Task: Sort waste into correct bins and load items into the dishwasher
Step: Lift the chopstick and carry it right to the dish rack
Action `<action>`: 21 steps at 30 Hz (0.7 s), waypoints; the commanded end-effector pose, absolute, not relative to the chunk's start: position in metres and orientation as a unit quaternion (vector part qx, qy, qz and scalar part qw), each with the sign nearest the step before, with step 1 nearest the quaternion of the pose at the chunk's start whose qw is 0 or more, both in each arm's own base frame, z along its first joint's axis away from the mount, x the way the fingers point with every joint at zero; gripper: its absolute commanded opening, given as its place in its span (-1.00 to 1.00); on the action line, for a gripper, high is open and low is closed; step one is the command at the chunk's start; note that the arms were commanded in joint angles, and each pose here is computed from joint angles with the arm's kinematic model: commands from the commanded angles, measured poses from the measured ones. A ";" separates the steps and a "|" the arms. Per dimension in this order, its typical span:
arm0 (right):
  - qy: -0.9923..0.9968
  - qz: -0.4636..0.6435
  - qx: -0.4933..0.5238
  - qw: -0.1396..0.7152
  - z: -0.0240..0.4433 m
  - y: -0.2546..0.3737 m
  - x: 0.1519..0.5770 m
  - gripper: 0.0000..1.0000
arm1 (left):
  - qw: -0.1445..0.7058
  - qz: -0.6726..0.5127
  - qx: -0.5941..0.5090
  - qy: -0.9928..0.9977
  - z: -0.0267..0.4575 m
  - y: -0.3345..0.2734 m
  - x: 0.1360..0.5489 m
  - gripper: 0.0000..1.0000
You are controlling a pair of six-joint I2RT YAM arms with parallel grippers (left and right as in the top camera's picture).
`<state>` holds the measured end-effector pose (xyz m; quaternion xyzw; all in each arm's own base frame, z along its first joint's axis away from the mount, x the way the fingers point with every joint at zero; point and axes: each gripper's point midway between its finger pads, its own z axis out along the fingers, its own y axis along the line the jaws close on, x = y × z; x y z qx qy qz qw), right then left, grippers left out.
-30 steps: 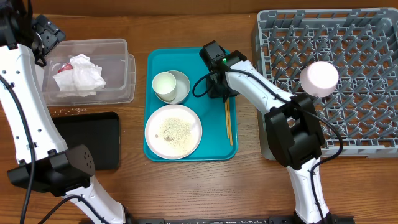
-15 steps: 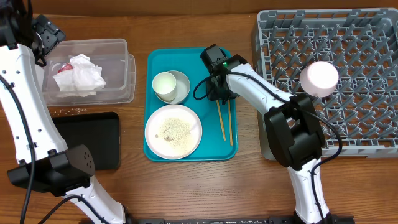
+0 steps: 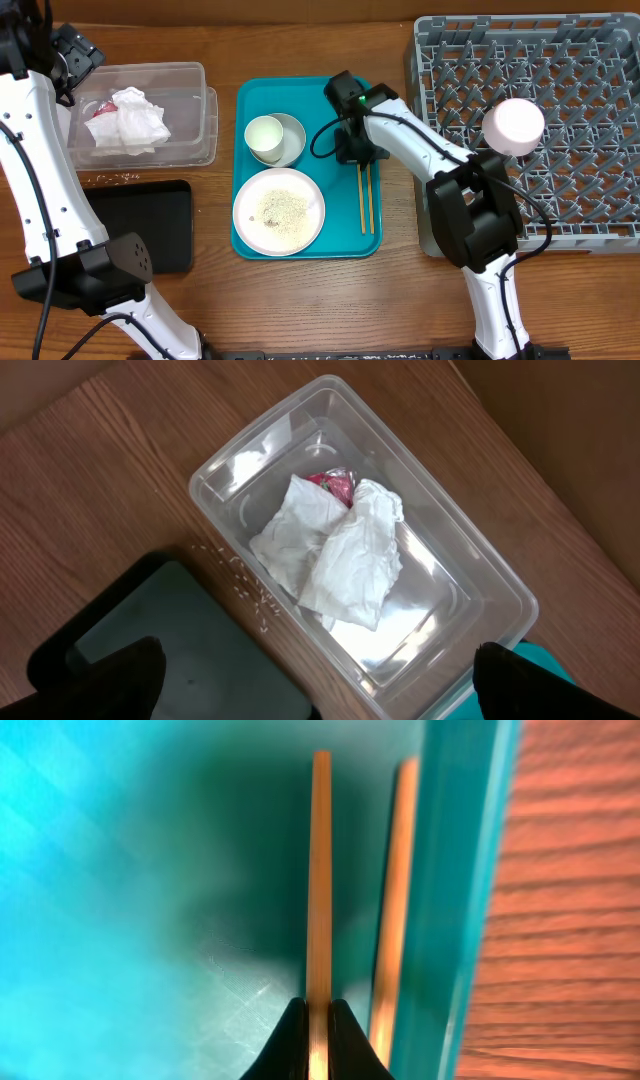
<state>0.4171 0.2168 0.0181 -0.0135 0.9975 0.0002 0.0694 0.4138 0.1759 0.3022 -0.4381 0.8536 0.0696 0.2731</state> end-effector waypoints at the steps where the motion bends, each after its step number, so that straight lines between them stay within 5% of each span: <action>1: 0.991 0.030 0.019 0.127 0.067 0.211 0.451 -0.92 | 0.269 0.072 -0.430 0.858 0.299 0.174 0.416 1.00; 9: 0.978 0.038 0.039 0.201 0.160 0.144 0.487 -0.92 | 0.269 0.072 -0.430 0.859 0.299 0.174 0.416 1.00; 15: 0.979 0.007 0.013 0.202 0.163 0.069 0.499 -0.92 | 0.269 0.072 -0.430 0.858 0.299 0.174 0.416 1.00; 21: 0.975 0.101 -0.055 0.191 0.164 0.054 0.497 -0.92 | 0.269 0.072 -0.430 0.859 0.299 0.174 0.416 1.00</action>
